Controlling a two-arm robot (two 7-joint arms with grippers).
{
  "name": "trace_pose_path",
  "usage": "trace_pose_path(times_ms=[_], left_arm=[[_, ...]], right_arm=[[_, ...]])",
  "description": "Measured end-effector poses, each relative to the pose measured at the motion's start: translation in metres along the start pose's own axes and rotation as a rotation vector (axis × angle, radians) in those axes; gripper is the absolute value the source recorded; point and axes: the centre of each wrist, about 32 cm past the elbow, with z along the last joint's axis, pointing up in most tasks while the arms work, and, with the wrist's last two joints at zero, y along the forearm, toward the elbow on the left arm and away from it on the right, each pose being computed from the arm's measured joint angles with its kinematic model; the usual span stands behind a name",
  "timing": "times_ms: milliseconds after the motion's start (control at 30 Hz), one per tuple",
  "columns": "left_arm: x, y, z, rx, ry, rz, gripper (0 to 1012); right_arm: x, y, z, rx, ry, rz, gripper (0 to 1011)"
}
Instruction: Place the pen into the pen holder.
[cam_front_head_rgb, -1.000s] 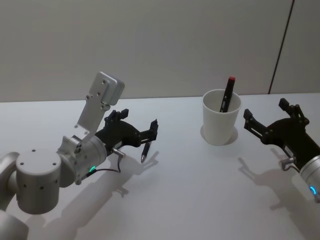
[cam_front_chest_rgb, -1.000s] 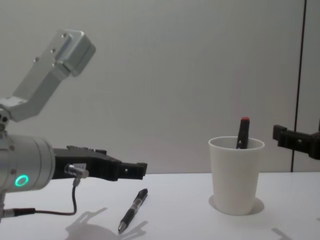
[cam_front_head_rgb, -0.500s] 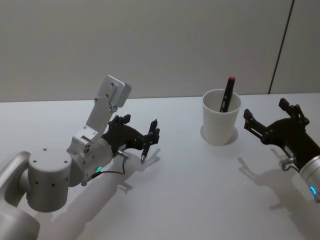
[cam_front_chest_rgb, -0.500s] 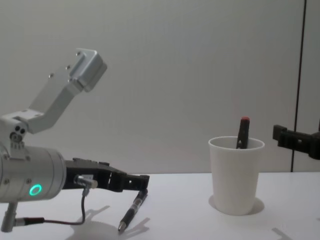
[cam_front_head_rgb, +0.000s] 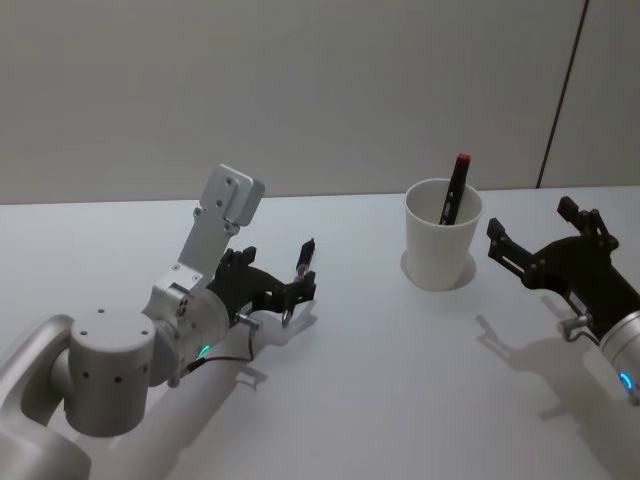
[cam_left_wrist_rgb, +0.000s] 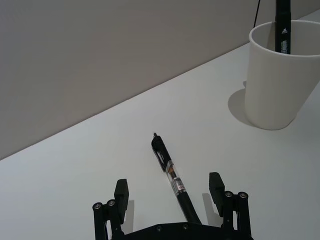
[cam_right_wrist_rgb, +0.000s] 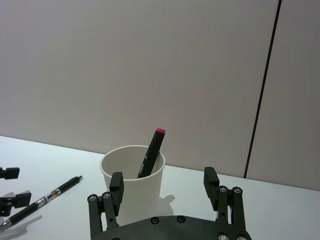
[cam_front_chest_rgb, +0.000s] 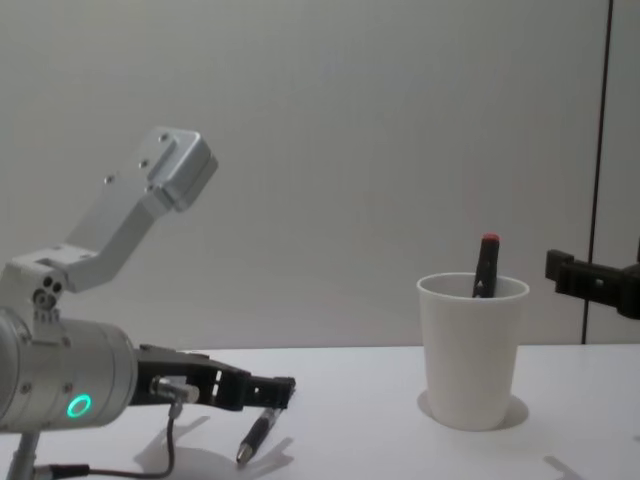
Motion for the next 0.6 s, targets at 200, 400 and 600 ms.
trace_pose_path(times_ms=[200, 400, 600], left_arm=[[-0.0044, 0.0007, -0.0028, 0.019, 0.025, 0.015, 1001], [-0.0093, 0.0008, -0.0056, 0.036, 0.052, 0.028, 1001], [-0.0133, -0.0002, -0.0063, 0.047, 0.066, 0.037, 1001]], right_arm=[[0.0, 0.0, 0.0, 0.0, 0.0, 0.0, 1002], [0.0, 0.0, 0.0, 0.0, 0.0, 0.0, 1001], [0.0, 0.0, 0.0, 0.0, 0.0, 0.0, 1002]])
